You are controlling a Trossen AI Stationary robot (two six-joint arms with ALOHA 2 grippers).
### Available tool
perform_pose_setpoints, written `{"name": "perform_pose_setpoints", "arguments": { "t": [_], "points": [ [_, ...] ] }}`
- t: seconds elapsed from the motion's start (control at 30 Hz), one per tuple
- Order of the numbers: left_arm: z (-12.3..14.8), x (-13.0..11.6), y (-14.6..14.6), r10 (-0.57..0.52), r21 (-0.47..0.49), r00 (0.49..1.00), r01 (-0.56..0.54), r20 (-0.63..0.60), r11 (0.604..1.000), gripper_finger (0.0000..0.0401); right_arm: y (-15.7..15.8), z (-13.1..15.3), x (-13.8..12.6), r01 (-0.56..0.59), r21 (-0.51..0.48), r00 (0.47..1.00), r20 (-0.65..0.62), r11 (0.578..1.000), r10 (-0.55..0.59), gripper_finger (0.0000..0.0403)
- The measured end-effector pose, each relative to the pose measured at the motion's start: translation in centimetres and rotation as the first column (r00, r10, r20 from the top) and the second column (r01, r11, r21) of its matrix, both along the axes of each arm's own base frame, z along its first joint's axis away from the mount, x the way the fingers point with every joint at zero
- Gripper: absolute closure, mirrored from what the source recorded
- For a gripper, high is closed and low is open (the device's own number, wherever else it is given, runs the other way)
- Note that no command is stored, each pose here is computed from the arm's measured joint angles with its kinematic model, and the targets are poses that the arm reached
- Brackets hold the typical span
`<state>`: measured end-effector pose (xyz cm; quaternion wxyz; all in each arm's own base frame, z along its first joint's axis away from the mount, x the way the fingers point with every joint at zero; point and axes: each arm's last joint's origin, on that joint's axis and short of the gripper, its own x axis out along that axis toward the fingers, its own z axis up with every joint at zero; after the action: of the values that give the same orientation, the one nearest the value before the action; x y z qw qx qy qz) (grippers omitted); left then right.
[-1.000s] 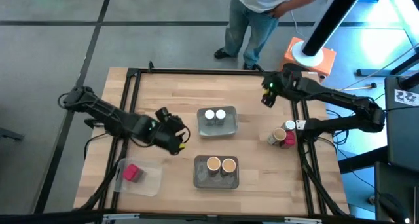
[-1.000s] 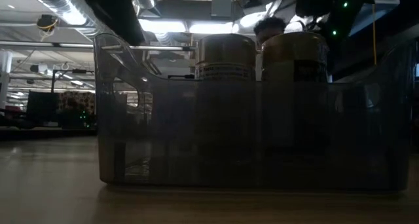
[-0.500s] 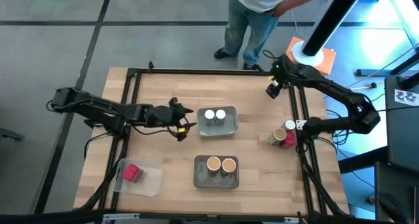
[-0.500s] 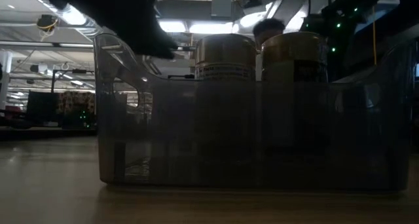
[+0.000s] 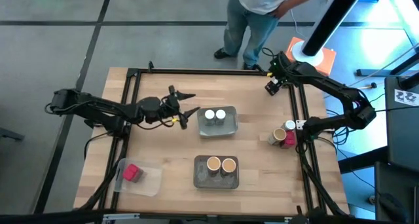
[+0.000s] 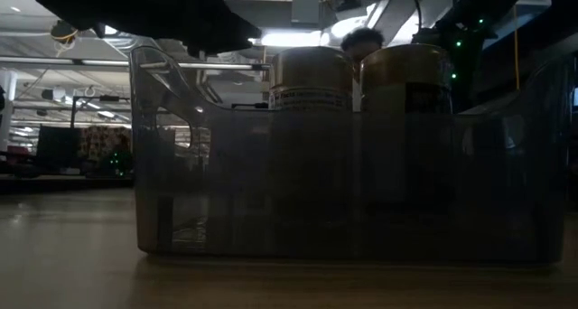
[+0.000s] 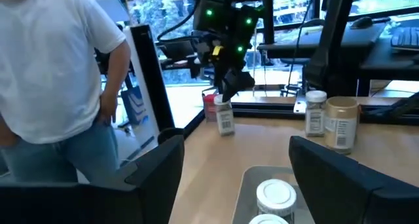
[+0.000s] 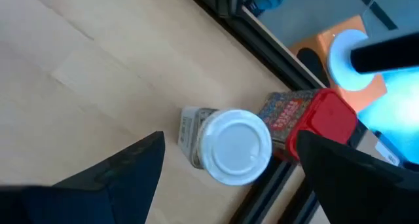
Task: Sort spices by type
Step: Put the top white seasoning bottle into the gray bin aligned with the other white seasoning bottle
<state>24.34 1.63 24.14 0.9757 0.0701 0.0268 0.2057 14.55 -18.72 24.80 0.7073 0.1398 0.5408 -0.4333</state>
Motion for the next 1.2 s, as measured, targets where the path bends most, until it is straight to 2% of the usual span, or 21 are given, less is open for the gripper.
{"name": "perform_pose_setpoints", "arguments": {
  "t": [0.23,0.53,0.9,1.0,1.2],
  "points": [
    [-0.2,0.0,0.2,0.009,-0.001,1.0,-0.009,-0.022,1.0,0.0136,0.1,-0.1,-0.1,0.027,0.015,1.0,-0.001,1.0,-0.027,0.0061],
    [-0.5,0.0,0.2,0.008,0.041,0.998,-0.005,-0.07,0.999,0.0136,-0.2,-0.2,0.0,0.101,-0.016,0.995,0.018,0.995,-0.101,0.0061],
    [-0.5,0.0,0.3,0.009,0.04,0.997,-0.006,-0.072,0.999,0.0136,-1.6,-3.0,0.8,0.098,0.116,0.995,-0.027,0.988,-0.096,0.0066],
    [-0.5,0.0,0.3,0.009,0.04,0.997,-0.006,-0.073,0.999,0.0136,-1.7,-3.4,0.9,0.089,0.15,0.996,-0.018,0.985,-0.087,0.0091],
    [-0.5,0.0,0.3,0.009,0.046,0.997,-0.005,-0.075,0.999,0.0136,-1.7,-3.5,1.0,0.079,0.166,0.997,-0.012,0.983,-0.078,0.0184]
  ]
}}
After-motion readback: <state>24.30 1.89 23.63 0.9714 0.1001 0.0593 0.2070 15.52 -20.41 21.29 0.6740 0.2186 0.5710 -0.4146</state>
